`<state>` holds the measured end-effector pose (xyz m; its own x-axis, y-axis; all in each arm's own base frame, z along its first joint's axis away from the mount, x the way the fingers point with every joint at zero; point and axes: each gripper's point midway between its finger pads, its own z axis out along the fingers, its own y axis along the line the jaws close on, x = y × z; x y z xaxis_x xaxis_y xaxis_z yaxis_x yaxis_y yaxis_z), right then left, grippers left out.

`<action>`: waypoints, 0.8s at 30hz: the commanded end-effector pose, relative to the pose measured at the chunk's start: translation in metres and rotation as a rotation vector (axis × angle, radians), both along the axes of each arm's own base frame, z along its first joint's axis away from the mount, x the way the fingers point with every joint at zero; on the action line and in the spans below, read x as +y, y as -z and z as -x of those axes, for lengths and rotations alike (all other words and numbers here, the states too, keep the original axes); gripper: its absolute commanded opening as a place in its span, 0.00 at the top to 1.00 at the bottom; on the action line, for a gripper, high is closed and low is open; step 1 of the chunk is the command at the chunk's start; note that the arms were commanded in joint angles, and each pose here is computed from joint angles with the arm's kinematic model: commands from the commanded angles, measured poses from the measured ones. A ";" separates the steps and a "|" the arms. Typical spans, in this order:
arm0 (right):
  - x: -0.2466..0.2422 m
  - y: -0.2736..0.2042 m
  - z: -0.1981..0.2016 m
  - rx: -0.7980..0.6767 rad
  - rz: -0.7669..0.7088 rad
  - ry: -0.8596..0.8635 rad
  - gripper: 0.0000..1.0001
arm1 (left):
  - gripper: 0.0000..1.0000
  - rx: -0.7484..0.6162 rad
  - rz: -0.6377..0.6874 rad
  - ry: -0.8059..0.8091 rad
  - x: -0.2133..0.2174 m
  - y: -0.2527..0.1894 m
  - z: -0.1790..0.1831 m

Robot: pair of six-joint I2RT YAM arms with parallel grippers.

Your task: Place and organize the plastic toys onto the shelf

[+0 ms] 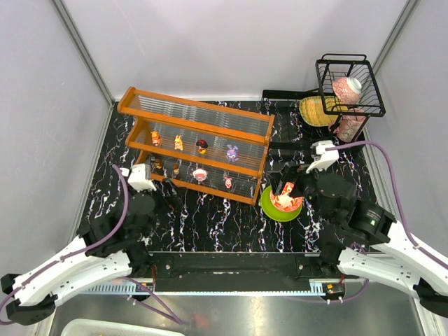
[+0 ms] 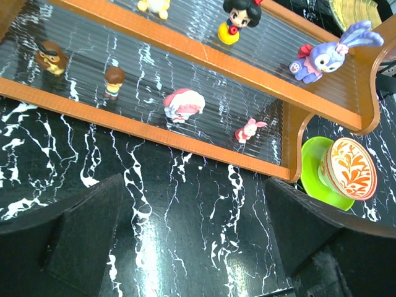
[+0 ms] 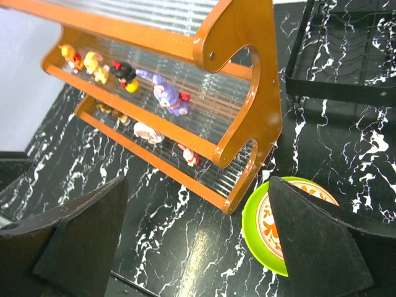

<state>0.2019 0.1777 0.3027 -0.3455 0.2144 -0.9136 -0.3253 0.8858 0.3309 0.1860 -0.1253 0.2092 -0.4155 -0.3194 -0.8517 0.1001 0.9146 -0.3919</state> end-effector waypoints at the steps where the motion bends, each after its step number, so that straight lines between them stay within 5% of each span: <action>1: -0.014 -0.009 -0.004 -0.010 -0.066 0.081 0.00 | 0.01 -0.067 -0.013 -0.017 0.019 -0.031 0.003; 11: -0.029 0.016 -0.001 0.048 -0.078 0.142 0.00 | 0.02 -0.253 -0.128 0.153 0.007 -0.101 0.001; 19: -0.032 0.026 0.001 0.072 -0.080 0.143 0.00 | 0.01 -0.371 -0.261 0.128 0.002 -0.164 -0.033; 24: -0.032 0.023 0.002 0.065 -0.076 0.128 0.00 | 0.01 -0.392 -0.214 0.108 0.023 -0.190 -0.068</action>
